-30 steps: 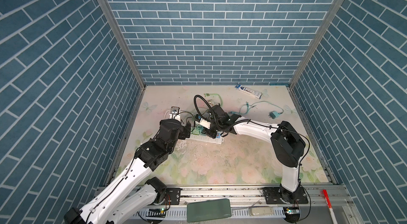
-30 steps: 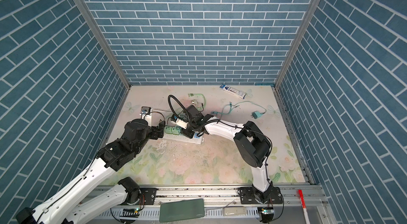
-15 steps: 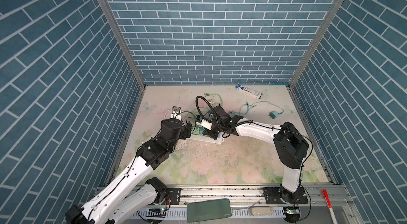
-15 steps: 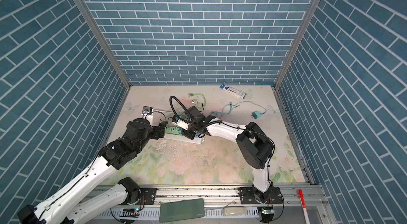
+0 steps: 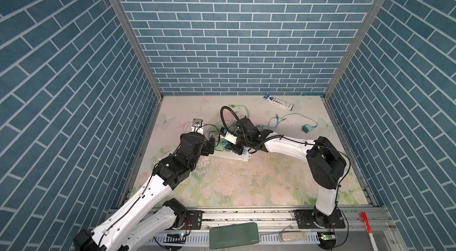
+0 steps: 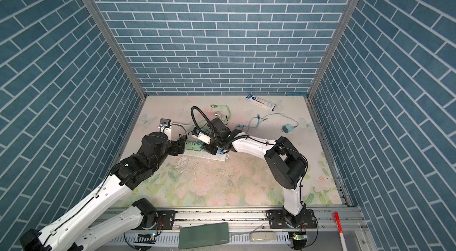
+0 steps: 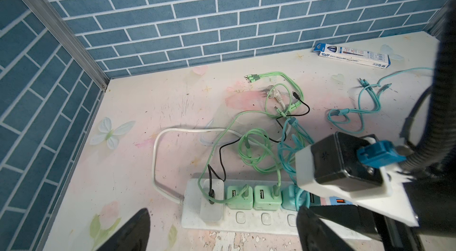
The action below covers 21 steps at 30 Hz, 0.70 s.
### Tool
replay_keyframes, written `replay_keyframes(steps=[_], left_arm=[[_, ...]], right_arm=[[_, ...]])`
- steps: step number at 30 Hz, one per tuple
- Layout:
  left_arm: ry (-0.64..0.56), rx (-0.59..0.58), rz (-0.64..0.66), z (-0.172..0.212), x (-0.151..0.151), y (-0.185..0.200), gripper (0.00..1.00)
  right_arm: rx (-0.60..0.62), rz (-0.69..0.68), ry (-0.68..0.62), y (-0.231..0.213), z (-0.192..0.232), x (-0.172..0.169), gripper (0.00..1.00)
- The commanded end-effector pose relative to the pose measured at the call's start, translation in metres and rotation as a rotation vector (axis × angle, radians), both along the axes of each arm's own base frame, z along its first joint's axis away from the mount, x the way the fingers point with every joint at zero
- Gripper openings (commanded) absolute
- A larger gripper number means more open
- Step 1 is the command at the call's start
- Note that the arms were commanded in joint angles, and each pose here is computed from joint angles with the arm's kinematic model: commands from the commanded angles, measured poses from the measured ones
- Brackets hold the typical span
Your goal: Insert the plug
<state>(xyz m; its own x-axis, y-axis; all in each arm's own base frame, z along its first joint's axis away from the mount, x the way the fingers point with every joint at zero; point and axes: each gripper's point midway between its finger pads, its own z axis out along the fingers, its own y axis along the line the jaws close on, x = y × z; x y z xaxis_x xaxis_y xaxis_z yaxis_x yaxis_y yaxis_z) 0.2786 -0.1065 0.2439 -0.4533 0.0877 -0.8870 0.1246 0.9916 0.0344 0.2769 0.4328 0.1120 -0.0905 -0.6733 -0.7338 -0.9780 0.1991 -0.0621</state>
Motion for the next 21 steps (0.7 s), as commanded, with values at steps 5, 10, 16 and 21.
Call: replay_keyframes(steps=[5,10,16,21], left_arm=[[-0.009,-0.011,0.003,0.01,0.003,-0.001,0.93],[-0.012,-0.013,0.002,0.011,0.004,-0.001,0.93],[-0.012,-0.017,-0.002,0.011,0.004,-0.003,0.93],[-0.013,-0.022,-0.007,0.011,0.004,-0.004,0.93]], right_arm=[[0.009,0.043,-0.009,0.001,-0.013,-0.002,0.0],[0.017,0.042,0.006,0.001,-0.016,-0.003,0.0],[0.008,0.035,0.026,0.001,-0.022,-0.004,0.0],[-0.008,0.036,0.034,0.001,-0.029,-0.006,0.0]])
